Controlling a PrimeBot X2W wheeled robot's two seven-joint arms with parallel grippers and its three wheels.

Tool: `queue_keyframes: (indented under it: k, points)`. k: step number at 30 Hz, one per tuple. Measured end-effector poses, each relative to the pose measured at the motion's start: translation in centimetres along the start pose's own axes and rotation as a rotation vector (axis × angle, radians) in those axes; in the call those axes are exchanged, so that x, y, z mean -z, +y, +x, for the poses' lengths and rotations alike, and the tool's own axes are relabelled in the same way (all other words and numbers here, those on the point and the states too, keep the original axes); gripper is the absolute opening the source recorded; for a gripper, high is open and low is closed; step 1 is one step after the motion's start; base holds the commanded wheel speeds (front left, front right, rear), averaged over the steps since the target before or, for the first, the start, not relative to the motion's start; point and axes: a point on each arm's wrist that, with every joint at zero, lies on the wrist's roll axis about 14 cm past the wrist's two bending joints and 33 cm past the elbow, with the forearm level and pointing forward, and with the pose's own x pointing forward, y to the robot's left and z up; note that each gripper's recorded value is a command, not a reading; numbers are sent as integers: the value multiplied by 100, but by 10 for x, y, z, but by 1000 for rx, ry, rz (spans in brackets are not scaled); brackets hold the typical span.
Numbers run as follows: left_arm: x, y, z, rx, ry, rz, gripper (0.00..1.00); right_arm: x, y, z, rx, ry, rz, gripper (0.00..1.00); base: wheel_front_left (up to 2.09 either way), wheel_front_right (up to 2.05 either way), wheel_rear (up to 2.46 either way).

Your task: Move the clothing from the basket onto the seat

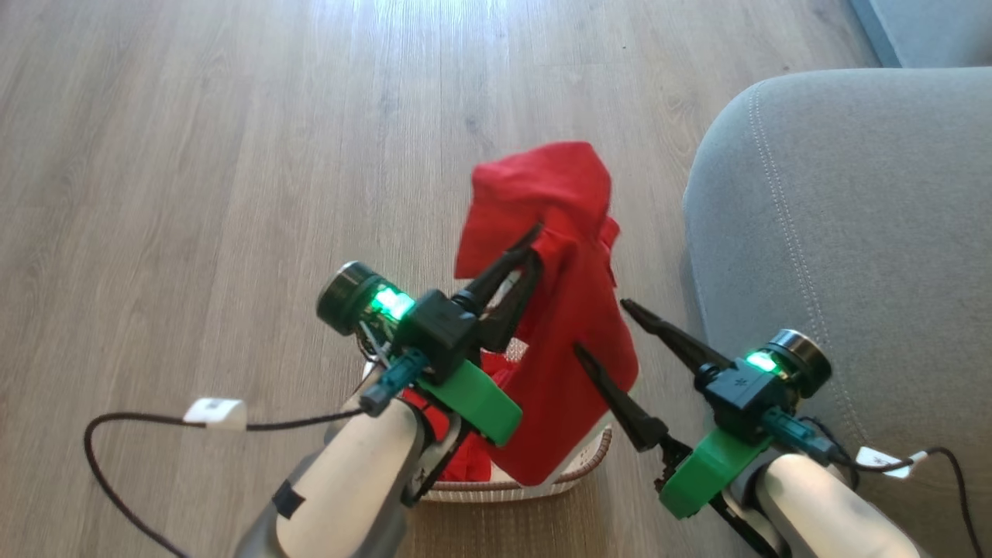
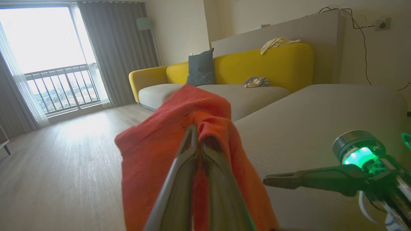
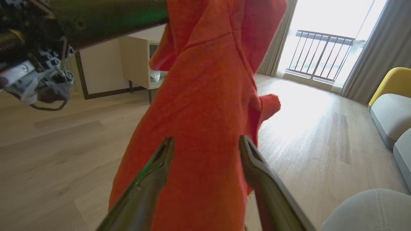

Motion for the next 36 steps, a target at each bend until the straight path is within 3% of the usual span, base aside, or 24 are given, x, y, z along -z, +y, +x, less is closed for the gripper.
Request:
queue_keyframes:
  k: [7, 21, 22, 23, 29, 36]
  points:
    - [7, -13, -2, 51, 19, 11, 0, 11, 9, 8, -77, 42, -30, 100, 0, 0, 0]
    - [9, -42, -6, 156, 28, 14, 0, 17, 29, 28, -129, 54, -7, 100, 0, 0, 0]
    - [9, -44, -6, 161, 29, 15, 0, 15, 32, 30, -136, 48, -3, 91, 0, 0, 0]
    - [9, -45, -7, 164, 30, 12, 0, 14, 34, 32, -137, 44, 9, 0, 0, 0, 0]
    - [5, -44, -11, 153, 28, 10, 0, 6, 37, 40, -125, 15, 44, 0, 0, 0, 0]
    - [2, -34, -12, 114, 22, 17, 0, -10, 13, 46, -23, -44, 89, 0, 0, 0, 0]
